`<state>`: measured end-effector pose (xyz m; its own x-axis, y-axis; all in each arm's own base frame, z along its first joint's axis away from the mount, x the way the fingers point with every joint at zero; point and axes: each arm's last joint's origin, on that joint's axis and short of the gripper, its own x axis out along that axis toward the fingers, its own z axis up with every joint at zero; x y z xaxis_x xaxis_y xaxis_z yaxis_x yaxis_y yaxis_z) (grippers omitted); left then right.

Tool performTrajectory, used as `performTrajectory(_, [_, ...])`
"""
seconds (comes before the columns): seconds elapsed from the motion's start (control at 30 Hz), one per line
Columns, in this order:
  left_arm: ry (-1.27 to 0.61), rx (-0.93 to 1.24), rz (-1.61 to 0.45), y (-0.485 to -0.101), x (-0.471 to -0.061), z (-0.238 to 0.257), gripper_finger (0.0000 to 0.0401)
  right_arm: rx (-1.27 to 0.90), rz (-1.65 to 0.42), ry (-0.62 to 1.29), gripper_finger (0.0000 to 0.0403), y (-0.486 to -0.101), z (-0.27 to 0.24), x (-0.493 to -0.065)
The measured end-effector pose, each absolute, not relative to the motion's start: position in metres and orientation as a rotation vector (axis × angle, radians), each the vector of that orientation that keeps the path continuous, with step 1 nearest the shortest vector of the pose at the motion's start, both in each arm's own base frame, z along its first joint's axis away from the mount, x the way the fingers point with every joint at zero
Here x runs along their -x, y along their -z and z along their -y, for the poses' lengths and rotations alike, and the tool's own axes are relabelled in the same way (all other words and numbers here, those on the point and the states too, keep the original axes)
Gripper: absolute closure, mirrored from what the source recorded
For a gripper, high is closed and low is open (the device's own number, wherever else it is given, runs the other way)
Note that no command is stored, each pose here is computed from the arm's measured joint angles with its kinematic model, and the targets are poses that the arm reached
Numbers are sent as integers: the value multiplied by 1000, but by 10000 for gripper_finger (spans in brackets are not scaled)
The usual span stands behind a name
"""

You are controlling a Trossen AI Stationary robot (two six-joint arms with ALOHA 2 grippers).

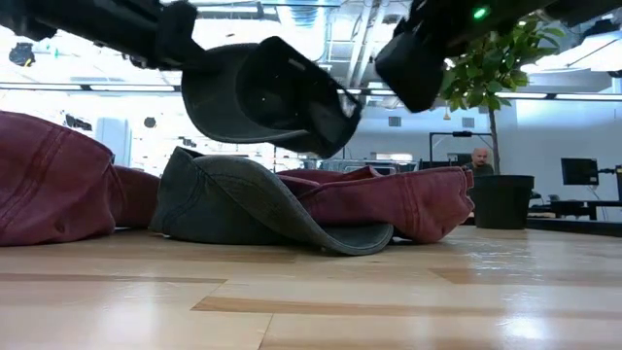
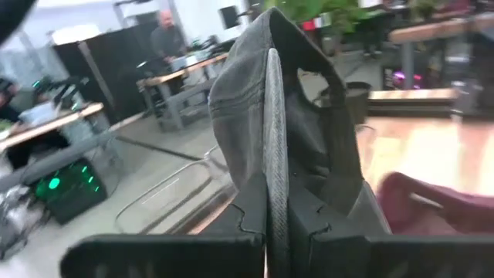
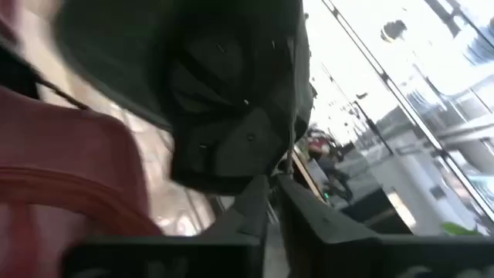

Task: Pick & Place hat
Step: Put the right black cap into the right transparent bin

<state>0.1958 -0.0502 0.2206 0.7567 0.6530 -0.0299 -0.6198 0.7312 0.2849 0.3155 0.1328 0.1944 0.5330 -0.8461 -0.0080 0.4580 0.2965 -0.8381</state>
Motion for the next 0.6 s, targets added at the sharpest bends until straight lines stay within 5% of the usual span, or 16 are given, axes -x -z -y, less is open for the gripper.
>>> performTrajectory(0.6, [-738, -219, -73, -229, -179, 82, 388, 557, -424, 1361, 402, -305, 9, -293])
